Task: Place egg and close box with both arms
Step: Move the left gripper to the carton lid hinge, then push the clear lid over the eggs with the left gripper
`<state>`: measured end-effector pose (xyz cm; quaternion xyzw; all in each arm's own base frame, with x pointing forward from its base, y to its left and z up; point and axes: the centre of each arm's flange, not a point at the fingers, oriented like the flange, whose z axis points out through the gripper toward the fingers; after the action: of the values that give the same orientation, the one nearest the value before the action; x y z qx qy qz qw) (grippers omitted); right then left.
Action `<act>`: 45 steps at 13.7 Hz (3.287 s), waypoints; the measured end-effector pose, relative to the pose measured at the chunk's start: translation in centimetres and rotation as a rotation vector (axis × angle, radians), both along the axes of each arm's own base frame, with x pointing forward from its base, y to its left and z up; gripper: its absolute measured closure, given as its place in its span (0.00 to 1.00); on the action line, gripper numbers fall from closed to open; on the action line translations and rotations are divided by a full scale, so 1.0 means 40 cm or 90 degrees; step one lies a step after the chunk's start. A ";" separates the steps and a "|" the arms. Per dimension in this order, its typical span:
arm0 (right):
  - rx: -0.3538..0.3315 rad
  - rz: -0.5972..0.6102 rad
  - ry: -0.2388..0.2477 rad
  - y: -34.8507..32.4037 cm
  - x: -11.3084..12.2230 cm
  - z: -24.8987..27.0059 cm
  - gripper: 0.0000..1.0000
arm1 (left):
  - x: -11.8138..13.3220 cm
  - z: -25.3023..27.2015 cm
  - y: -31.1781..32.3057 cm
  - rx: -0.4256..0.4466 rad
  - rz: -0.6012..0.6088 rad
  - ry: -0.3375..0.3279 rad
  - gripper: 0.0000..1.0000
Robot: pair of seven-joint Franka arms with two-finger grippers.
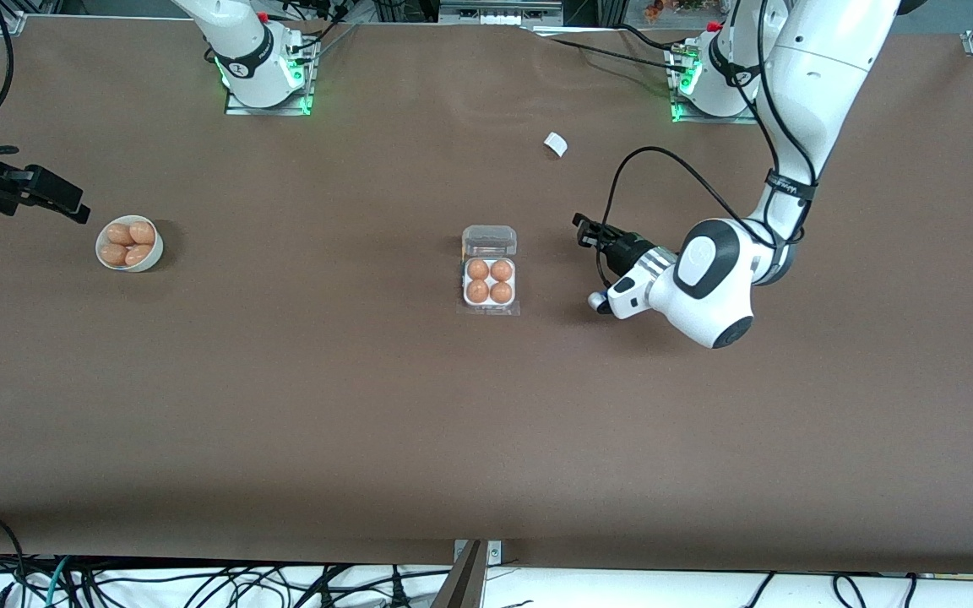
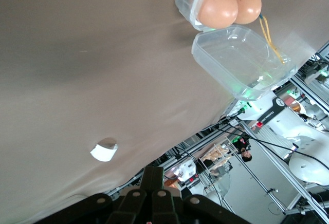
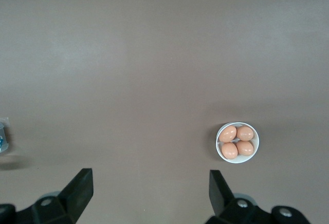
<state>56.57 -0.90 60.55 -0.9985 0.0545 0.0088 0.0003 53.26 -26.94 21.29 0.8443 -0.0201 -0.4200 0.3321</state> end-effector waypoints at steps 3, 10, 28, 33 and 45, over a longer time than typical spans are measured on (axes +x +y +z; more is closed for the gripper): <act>0.000 0.000 0.000 0.000 0.000 0.000 0.00 | -0.017 -0.004 -0.064 -0.013 0.012 -0.009 0.99; 0.000 0.000 0.001 0.000 0.000 0.000 0.00 | -0.091 -0.039 -0.198 -0.017 0.028 -0.021 0.99; 0.000 0.000 0.001 0.001 0.000 -0.001 0.00 | -0.100 -0.044 -0.247 -0.020 0.078 -0.047 0.99; 0.000 0.000 0.001 0.001 0.000 -0.001 0.00 | -0.092 -0.035 -0.253 -0.036 0.107 -0.039 0.99; 0.000 0.000 0.002 0.001 0.000 -0.001 0.00 | 0.027 -0.007 -0.131 -0.038 0.186 -0.072 0.99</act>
<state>56.56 -0.88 60.49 -0.9985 0.0543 0.0104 0.0002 54.35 -32.19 20.99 0.8505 0.0718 -0.3182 0.4127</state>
